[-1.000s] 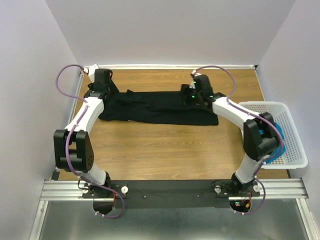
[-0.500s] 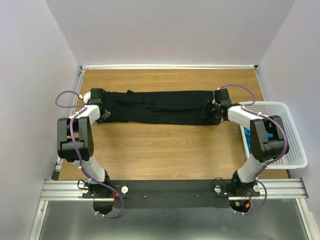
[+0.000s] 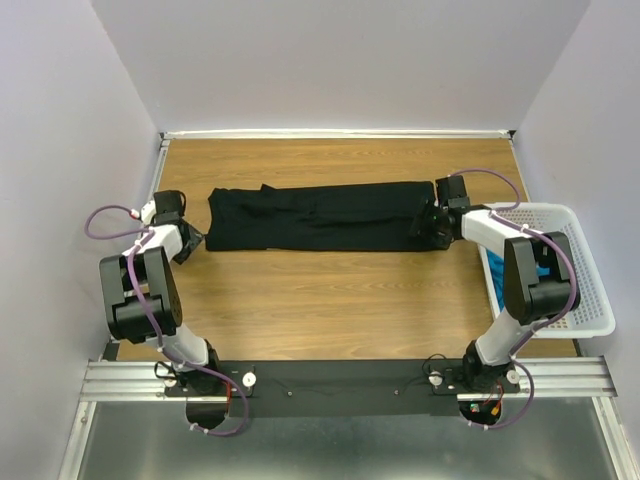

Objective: Fold and stack the t-shirts
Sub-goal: Fold the tshirt

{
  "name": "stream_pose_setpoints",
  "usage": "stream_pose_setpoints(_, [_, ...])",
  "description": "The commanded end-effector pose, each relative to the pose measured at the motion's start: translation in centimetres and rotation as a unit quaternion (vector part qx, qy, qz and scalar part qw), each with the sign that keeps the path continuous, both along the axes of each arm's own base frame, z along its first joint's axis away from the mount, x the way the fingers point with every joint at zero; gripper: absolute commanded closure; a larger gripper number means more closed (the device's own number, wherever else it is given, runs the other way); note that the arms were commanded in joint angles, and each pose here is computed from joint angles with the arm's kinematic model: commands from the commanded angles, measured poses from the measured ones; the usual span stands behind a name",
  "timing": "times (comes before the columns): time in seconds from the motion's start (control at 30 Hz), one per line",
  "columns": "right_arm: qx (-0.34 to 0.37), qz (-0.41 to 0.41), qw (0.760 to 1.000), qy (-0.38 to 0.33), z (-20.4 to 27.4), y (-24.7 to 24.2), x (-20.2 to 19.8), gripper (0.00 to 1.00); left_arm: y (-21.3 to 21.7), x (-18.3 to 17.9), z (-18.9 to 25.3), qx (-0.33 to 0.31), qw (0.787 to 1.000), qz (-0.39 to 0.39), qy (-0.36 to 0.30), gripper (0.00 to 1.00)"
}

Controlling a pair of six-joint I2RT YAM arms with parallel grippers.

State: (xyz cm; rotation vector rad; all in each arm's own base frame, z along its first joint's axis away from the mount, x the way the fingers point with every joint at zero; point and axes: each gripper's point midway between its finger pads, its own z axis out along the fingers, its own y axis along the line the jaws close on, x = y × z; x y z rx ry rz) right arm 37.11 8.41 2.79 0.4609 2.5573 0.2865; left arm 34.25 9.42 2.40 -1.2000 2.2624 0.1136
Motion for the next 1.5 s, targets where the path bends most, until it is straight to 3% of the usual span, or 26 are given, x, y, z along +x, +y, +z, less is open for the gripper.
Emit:
stream_pose_setpoints(0.0, [-0.024, 0.04, 0.999, 0.008, 1.9, -0.3, -0.3, 0.29, -1.2, -0.7, 2.3, -0.017, 0.999, -0.017, -0.021, 0.32])
stream_pose_setpoints(0.13, [-0.012, 0.073, 0.997, -0.034, 5.1, 1.7, 1.6, 0.29, -1.8, 0.2, 6.4, 0.004, 0.998, -0.031, -0.061, 0.22])
stream_pose_setpoints(0.23, [0.017, 0.123, 0.991, -0.053, 6.8, 5.2, 2.5, 0.3, -4.5, 1.3, 9.0, 0.012, 0.994, -0.069, -0.084, 0.22])
stream_pose_setpoints(0.37, [0.05, 0.176, 0.982, -0.05, 6.8, 9.7, 3.0, 0.34, -10.7, 3.2, 9.8, -0.002, 0.984, -0.145, -0.1, 0.31])
stream_pose_setpoints(0.47, [0.074, 0.2, 0.976, -0.053, 7.1, 12.4, 3.5, 0.4, -12.0, 3.9, 7.8, -0.025, 0.983, -0.162, -0.082, 0.37])
stream_pose_setpoints(0.63, [0.107, 0.243, 0.964, -0.025, 5.0, 16.0, 3.3, 0.56, -10.6, 3.2, 3.2, -0.009, 0.99, -0.142, -0.019, 0.44])
stream_pose_setpoints(0.77, [0.124, 0.252, 0.96, -0.006, 3.8, 17.1, 3.1, 0.63, -9.0, 1.5, 0.2, -0.009, 0.992, -0.123, 0.017, 0.46])
stream_pose_setpoints(0.97, [0.115, 0.252, 0.961, 0.005, 1.9, 17.3, 4.1, 0.65, -7.2, -0.4, -2.4, -0.011, 0.993, -0.105, 0.05, 0.46])
stream_pose_setpoints(1.3, [0.066, 0.178, 0.982, -0.014, -0.1, 15.2, 10.0, 0.65, -6.5, -0.9, -2.5, -0.007, 0.993, -0.105, 0.051, 0.46])
stream_pose_setpoints(1.47, [0.059, 0.18, 0.981, -0.034, 0.6, 15.1, 11.8, 0.65, -6.7, -0.6, -1.7, -0.01, 0.993, -0.113, 0.04, 0.43])
